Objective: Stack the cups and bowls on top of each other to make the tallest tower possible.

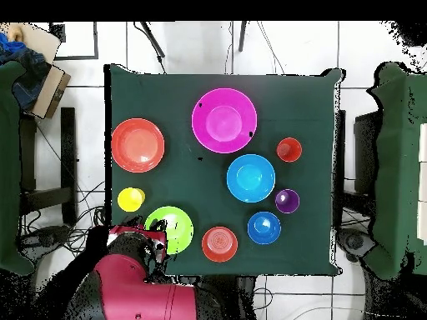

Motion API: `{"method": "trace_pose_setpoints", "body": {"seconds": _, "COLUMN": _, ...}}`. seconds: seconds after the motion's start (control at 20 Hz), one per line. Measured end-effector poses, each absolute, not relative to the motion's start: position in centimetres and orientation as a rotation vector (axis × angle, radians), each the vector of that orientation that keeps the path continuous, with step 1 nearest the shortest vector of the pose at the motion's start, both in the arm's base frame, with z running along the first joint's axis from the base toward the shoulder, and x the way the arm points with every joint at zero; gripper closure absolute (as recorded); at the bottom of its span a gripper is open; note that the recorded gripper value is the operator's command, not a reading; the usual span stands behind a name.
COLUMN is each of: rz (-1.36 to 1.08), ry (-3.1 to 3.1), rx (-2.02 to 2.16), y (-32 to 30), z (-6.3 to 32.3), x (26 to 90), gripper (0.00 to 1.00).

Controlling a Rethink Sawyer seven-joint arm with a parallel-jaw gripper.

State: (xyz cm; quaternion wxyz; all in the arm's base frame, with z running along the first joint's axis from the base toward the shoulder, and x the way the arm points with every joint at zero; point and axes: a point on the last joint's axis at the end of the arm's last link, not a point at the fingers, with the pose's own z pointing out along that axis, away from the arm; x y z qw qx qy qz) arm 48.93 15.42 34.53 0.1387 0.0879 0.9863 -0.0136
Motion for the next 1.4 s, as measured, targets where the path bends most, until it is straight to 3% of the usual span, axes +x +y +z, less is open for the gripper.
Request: {"method": "trace_pose_setpoints", "body": {"seconds": 1.4, "rz": -0.035, "ry": 2.850, "rx": 0.255, "y": 15.4, "z": 37.8, "x": 50.1, "gripper": 0.00}}
